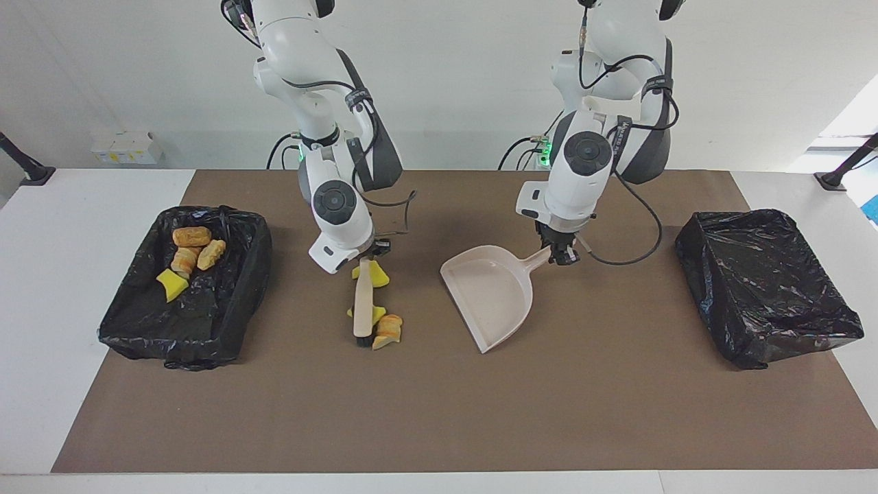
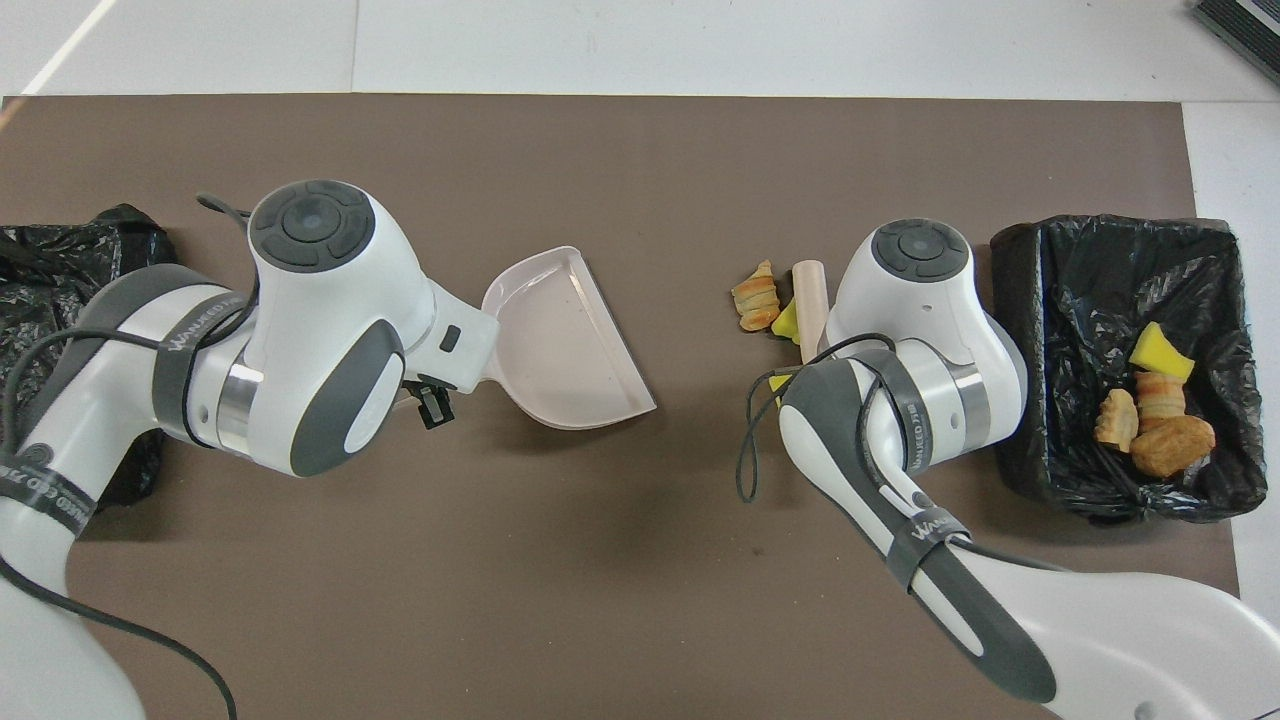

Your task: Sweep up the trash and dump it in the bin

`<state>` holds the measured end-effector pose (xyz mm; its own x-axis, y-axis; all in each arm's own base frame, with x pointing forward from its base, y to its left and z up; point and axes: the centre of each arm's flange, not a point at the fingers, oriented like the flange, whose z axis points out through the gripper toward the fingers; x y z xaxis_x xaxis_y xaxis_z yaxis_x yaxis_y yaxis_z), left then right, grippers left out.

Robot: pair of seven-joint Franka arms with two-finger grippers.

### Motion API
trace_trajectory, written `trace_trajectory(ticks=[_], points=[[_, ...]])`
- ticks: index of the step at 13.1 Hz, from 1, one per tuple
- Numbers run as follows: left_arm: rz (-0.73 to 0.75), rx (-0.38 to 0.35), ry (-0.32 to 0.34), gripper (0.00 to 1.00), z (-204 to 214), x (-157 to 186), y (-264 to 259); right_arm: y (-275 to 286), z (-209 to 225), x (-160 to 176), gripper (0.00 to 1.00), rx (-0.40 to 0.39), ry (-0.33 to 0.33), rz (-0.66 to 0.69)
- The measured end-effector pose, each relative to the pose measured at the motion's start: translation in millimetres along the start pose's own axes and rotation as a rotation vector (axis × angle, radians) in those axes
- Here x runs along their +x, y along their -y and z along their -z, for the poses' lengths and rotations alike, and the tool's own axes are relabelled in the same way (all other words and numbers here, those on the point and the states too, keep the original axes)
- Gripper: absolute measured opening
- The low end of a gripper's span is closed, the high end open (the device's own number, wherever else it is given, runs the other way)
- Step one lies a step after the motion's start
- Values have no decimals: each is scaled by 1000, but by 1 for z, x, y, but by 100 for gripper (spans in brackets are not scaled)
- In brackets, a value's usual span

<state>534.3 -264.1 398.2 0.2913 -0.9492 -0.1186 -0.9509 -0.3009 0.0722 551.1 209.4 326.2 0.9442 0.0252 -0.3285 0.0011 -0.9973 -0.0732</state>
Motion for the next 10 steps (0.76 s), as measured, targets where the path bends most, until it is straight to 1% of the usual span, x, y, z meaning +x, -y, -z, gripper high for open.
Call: trace_trajectory(ticks=[1, 4, 8, 10], points=[[-20, 15, -5, 32, -6, 6, -6, 14, -1, -3, 26, 42, 0, -21], [-47, 37, -24, 32, -20, 12, -12, 53, 0, -14, 26, 122, 10, -64], [-74, 56, -43, 32, -31, 11, -12, 80, 2, -22, 26, 204, 18, -69], [-109, 71, -55, 32, -32, 11, -11, 89, 16, -26, 26, 221, 2, -43]])
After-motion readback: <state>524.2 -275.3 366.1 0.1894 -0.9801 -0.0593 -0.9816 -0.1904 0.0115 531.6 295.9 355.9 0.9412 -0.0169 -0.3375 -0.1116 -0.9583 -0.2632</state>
